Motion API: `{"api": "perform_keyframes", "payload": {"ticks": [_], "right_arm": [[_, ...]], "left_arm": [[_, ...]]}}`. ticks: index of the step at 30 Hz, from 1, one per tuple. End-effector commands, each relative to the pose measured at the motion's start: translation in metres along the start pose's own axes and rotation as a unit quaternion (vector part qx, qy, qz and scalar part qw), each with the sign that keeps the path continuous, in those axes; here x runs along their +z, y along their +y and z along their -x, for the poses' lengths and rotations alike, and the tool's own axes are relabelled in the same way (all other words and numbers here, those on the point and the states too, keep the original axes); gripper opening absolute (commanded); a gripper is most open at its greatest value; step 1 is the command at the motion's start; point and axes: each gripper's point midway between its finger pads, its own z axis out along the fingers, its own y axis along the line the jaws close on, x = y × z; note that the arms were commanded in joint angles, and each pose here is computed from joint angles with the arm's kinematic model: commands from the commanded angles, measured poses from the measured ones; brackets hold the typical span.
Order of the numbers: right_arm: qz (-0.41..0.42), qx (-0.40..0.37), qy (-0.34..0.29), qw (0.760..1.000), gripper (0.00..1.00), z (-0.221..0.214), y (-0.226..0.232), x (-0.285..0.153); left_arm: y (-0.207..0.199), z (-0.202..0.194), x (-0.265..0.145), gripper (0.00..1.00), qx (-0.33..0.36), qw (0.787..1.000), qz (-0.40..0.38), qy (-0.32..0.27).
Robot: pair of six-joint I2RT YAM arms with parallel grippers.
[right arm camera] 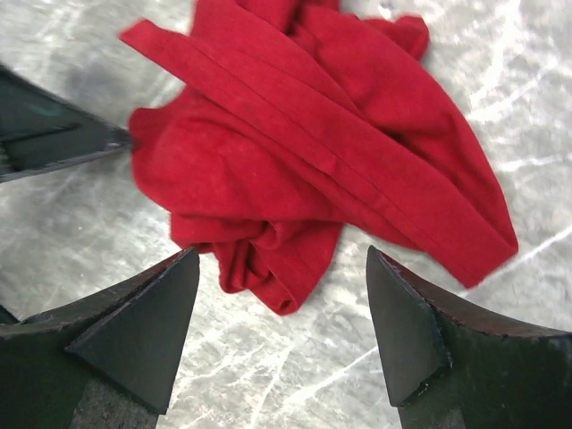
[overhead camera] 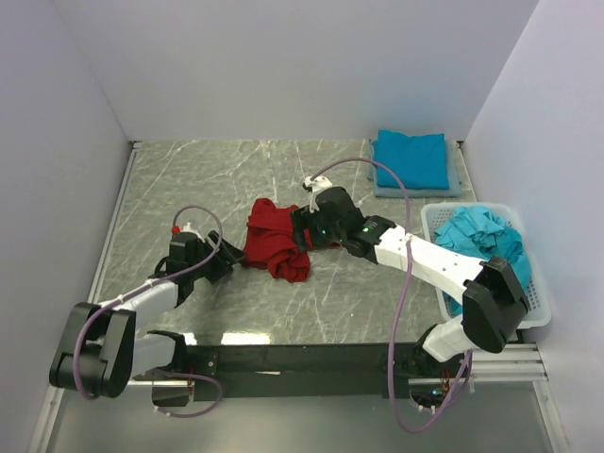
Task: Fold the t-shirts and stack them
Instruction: Flatten the tshirt out
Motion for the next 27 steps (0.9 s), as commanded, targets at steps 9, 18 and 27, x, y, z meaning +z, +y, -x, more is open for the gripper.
{"api": "perform_keyframes", "payload": {"ticks": [9, 18, 27], "right_arm": [[0.067, -0.055, -0.048, 0.995, 0.8, 0.064, 0.037, 0.004], [0.104, -0.169, 0.008, 0.98, 0.75, 0.048, 0.067, 0.038], [0.125, -0.283, 0.019, 0.951, 0.75, 0.049, 0.092, 0.087]], "left_arm": [[-0.017, -0.002, 0.023, 0.54, 0.019, 0.998, -0.045, 0.039], [-0.016, -0.011, 0.04, 0.26, 0.005, 0.996, -0.062, 0.068], [-0.008, -0.016, 0.045, 0.0, -0.005, 0.995, -0.051, 0.082]]}}
